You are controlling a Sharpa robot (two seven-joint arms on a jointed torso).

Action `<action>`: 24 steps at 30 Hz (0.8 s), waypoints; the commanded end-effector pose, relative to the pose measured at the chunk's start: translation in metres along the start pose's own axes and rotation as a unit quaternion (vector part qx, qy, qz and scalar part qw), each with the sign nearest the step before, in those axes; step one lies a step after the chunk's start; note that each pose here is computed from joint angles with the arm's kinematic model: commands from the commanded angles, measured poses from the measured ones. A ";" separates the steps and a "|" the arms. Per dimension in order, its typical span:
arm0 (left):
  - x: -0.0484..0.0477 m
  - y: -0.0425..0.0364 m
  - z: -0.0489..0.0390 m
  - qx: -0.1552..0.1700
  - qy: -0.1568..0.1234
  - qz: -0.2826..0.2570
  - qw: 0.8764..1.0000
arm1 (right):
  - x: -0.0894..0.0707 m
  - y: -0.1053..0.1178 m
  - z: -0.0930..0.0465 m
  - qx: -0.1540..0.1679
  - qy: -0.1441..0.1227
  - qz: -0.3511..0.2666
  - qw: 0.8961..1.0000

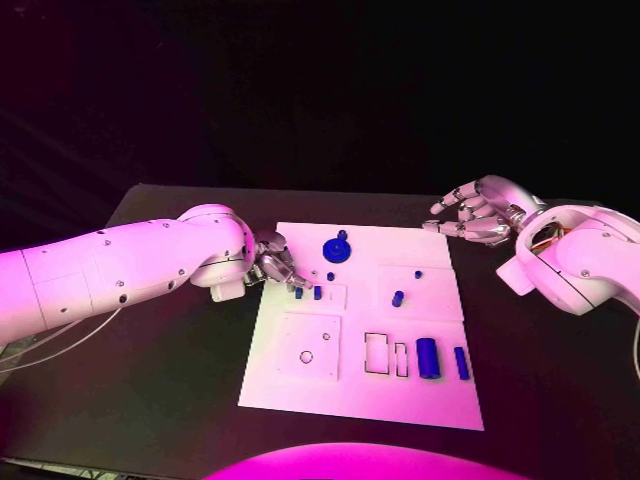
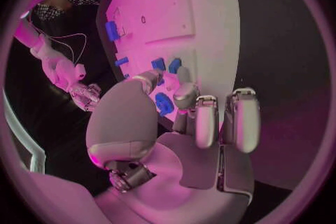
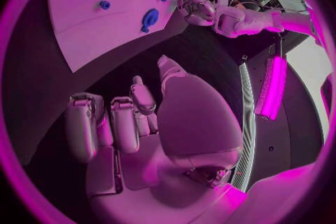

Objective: Assemble the parts on the task board

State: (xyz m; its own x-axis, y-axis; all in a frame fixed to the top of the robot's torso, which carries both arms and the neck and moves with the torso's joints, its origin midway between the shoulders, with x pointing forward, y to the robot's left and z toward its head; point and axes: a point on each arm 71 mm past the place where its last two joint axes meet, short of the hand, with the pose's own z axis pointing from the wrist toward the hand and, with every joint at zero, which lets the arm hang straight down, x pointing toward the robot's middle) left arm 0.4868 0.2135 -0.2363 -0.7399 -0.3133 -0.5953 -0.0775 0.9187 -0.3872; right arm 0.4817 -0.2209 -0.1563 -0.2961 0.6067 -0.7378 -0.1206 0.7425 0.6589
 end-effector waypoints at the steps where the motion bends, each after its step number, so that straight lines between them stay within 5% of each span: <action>1: -0.0024 -0.0026 -0.0026 0.005 -0.009 0.002 1.000 | 0.000 0.001 0.000 -0.006 0.001 -0.002 1.000; 10: -0.0140 -0.0133 -0.0143 0.053 -0.024 -0.042 0.997 | 0.001 0.000 0.001 -0.005 0.002 -0.001 1.000; 18: -0.0263 -0.0322 -0.0219 0.181 -0.075 -0.100 0.976 | 0.000 -0.001 0.001 -0.007 -0.004 0.003 1.000; 24: -0.0262 -0.0489 -0.0242 0.261 -0.143 -0.048 0.953 | -0.001 -0.003 0.001 -0.009 -0.010 0.008 1.000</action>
State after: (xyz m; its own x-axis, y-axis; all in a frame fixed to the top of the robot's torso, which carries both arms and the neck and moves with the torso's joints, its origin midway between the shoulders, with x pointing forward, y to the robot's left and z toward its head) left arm 0.4928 0.1907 -0.1971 -0.6191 -0.4908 -0.6131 0.0951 0.7280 -0.6789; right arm 0.4838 -0.2241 -0.1587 -0.2872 0.6158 -0.7337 -0.1139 0.7386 0.6644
